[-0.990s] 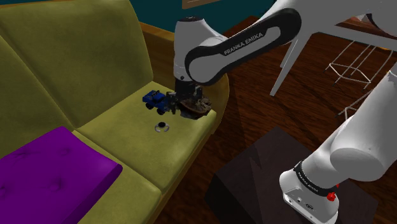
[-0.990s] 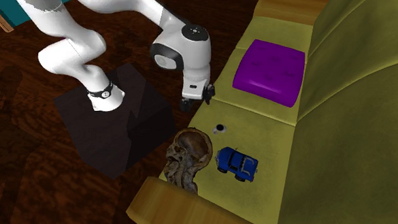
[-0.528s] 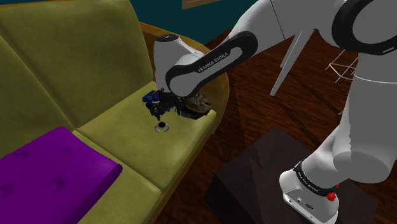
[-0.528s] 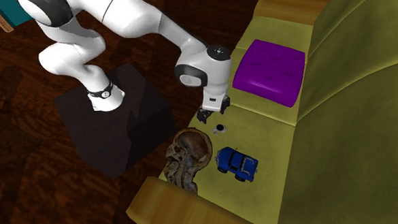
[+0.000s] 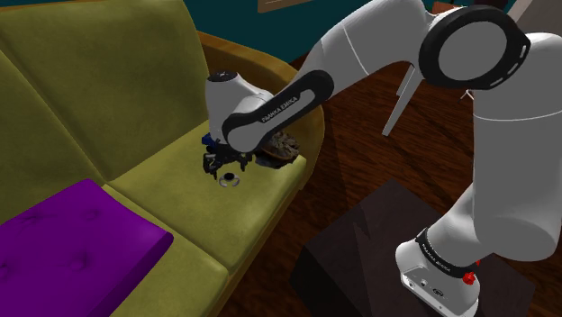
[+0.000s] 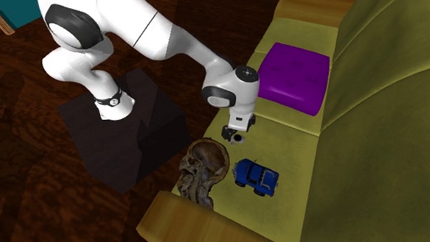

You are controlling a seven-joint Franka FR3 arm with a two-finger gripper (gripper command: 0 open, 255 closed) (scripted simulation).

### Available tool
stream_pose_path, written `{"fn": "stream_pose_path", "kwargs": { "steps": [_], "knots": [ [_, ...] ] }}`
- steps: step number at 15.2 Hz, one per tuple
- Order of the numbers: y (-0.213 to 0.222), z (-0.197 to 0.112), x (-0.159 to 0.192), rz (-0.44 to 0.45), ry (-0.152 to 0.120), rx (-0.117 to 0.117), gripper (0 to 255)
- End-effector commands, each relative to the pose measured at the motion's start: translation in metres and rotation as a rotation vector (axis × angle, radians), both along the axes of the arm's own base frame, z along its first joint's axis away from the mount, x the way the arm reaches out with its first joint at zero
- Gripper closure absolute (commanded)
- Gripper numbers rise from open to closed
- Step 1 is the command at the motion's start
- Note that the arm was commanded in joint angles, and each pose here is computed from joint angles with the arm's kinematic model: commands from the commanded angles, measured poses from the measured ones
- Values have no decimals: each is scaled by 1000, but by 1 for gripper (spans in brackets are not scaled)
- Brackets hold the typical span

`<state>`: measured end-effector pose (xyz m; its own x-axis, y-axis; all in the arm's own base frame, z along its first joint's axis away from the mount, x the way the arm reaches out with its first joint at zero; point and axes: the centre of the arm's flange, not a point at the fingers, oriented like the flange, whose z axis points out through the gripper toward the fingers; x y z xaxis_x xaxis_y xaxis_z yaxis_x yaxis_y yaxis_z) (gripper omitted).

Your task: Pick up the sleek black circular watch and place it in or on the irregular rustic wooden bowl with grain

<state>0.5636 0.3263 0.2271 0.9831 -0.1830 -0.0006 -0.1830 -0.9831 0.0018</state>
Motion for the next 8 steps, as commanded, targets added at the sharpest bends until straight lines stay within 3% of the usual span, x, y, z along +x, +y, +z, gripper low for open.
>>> {"fn": "stream_pose_path", "kwargs": {
  "steps": [1,8],
  "knots": [
    [0,-10,1,0,0,0,0],
    [0,-18,1,0,0,0,0]
  ]
}}
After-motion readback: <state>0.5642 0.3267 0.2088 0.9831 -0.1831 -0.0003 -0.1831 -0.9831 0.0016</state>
